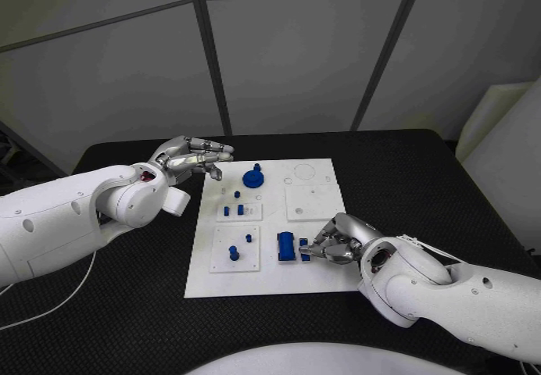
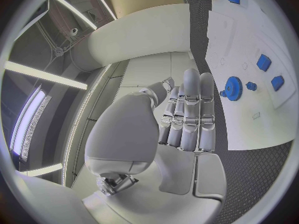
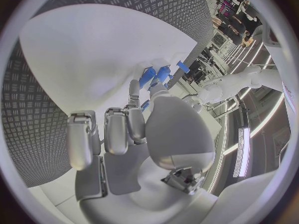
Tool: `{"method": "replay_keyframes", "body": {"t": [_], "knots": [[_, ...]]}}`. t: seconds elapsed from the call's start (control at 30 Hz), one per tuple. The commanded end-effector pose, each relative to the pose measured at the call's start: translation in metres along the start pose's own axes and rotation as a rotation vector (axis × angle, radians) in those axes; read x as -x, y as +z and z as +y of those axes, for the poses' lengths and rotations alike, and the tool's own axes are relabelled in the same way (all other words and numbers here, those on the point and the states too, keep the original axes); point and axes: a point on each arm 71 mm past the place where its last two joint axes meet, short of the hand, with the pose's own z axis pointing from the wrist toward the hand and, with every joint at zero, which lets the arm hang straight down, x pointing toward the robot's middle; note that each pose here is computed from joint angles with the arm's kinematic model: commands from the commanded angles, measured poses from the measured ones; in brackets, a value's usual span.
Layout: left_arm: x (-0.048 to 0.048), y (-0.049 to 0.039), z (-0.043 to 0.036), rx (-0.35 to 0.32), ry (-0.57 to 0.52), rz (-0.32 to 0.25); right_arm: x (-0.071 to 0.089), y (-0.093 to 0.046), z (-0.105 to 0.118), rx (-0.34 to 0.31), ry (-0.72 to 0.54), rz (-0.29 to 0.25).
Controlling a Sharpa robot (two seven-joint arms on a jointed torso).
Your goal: Assemble the parts on the task board
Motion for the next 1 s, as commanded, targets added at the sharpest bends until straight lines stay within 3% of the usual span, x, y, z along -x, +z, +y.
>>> {"method": "replay_keyframes", "body": {"t": [0.03,0.33,1.0], "knots": [[-0.0004,-0.0001,-0.0012,-0.002,-0.004,0.005,0.0,-0.004,0.006,0.074,-0.024,0.014],[0.0008,-0.0001,-0.001,-0.002,-0.004,0.002,0.002,-0.008,0.003,0.091,-0.038,0.034],[0.0004,0.0005,-0.0009,-0.003,-0.003,0.002,-0.001,0.007,-0.002,0.053,-0.05,0.019]]}}
